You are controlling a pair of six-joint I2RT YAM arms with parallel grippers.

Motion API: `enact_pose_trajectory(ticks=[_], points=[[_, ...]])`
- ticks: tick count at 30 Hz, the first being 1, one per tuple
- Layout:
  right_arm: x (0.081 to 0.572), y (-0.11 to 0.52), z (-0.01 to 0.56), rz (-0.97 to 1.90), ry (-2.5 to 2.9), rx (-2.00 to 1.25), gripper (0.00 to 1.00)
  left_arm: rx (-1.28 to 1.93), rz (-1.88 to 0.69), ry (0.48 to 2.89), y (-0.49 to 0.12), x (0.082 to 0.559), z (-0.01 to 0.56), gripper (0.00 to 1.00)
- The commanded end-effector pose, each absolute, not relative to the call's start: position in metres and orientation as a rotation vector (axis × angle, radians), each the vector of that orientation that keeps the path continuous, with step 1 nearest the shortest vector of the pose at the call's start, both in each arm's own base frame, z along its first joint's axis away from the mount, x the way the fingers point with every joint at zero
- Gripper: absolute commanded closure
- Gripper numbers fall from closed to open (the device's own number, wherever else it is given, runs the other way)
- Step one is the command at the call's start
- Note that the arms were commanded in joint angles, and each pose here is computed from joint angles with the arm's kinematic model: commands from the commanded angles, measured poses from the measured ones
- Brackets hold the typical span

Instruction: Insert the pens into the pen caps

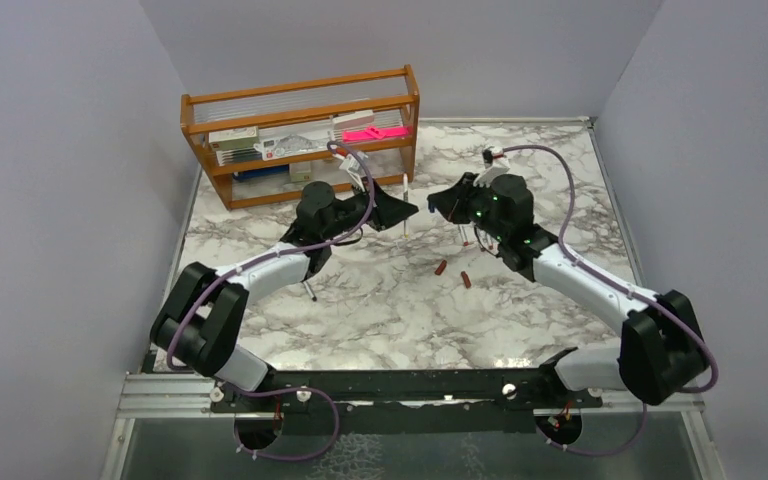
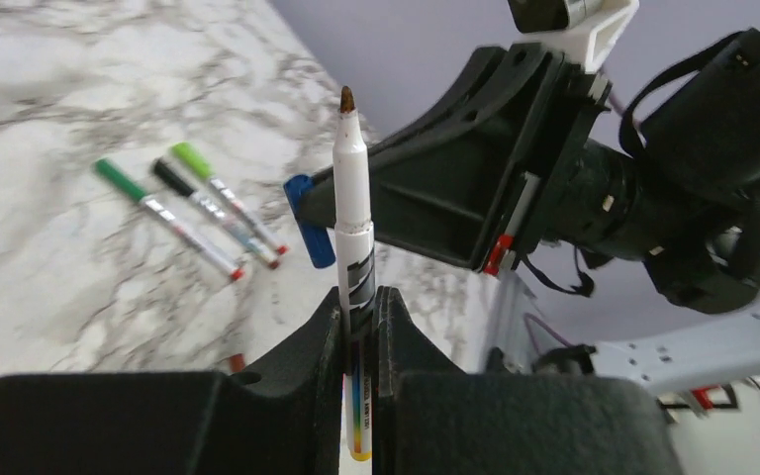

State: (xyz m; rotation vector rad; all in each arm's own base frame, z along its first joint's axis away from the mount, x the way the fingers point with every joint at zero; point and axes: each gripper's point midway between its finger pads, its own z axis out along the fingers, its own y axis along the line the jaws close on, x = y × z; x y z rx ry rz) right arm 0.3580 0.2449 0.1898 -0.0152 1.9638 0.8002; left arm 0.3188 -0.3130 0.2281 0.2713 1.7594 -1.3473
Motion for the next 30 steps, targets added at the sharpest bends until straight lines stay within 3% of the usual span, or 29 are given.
enact_pose_trajectory(ticks=[1,11,30], points=[[0.351,0.242,0.264,0.984,1.691,0.004,0.99,0.453,-1.719,1.463,-0.333,0.275,0.293,1.0],[0.335,0.227,0.331,1.109,1.447,-0.008,0.99,0.483,-1.89,1.365,-0.344,0.256,0.298,1.0],[0.329,0.233,0.368,1.155,1.347,-0.071,0.99,0.534,-1.886,1.476,-0.369,0.241,0.271,1.0]])
